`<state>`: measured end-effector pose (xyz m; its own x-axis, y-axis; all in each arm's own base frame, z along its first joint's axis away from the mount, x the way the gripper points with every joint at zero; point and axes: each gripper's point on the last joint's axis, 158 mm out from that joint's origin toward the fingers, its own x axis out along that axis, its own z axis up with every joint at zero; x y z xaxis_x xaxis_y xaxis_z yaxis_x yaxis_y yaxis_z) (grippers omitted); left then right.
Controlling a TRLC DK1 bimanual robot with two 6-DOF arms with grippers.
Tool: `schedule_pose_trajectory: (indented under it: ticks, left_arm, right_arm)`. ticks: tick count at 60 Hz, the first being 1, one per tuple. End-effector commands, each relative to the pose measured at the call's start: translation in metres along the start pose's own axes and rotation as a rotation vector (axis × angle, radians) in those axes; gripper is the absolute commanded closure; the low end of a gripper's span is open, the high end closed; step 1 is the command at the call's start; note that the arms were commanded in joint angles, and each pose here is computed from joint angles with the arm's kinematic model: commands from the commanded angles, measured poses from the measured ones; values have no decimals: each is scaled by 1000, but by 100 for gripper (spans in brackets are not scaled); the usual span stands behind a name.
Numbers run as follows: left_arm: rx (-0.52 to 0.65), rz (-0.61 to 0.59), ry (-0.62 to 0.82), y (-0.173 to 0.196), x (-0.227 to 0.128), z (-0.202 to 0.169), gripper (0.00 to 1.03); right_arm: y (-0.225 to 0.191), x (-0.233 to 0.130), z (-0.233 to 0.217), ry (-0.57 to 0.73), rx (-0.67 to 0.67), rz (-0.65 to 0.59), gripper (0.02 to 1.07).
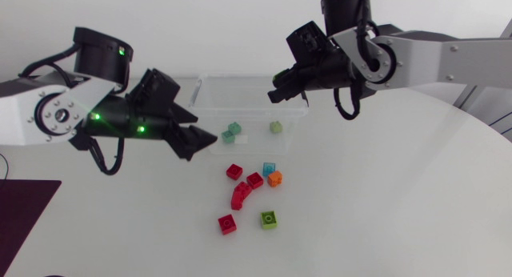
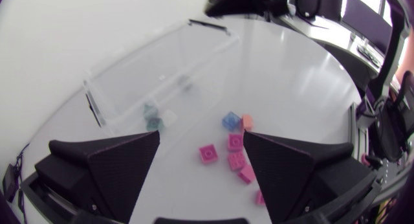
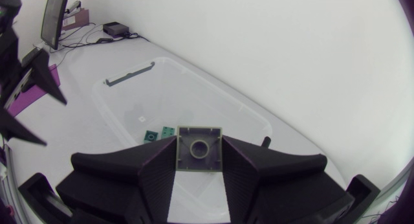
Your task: Pick up the duplo bricks and place them in the container
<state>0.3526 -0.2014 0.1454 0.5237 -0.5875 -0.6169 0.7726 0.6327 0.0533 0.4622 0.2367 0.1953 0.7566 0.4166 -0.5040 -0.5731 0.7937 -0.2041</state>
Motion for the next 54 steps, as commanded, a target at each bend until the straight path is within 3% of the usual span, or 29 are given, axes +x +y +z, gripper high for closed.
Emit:
schedule_pose_trajectory:
  ticks: [1, 7, 14, 18, 25, 30, 36, 46, 54]
  left_arm:
    - [79, -68, 51, -27, 1, -26, 13]
    - [124, -137, 122, -53, 6, -54, 13]
    - [164, -213, 184, -83, 11, -78, 13]
    - [182, -247, 210, -96, 13, -88, 13]
    - [199, -294, 262, -112, 21, -104, 13]
    - [212, -319, 300, -118, 27, -115, 13]
    - [226, -341, 362, -119, 40, -133, 13]
    - [234, -360, 404, -117, 53, -144, 14]
    - [238, -368, 446, -118, 64, -154, 15]
  right_arm:
    - [-10, 19, 2, -5, 34, -21, 81]
    - [-14, 38, 0, 5, 48, -26, 80]
    - [-22, 66, -8, 31, 56, -48, 59]
    - [-23, 79, -11, 46, 55, -49, 52]
    - [-24, 83, -8, 47, 54, -61, 34]
    - [-22, 71, -2, 43, 57, -58, 20]
    - [-16, 44, 4, 25, 48, -53, 14]
    - [4, -7, -3, 14, 26, -28, 14]
    - [28, -41, -37, 53, 10, 8, 14]
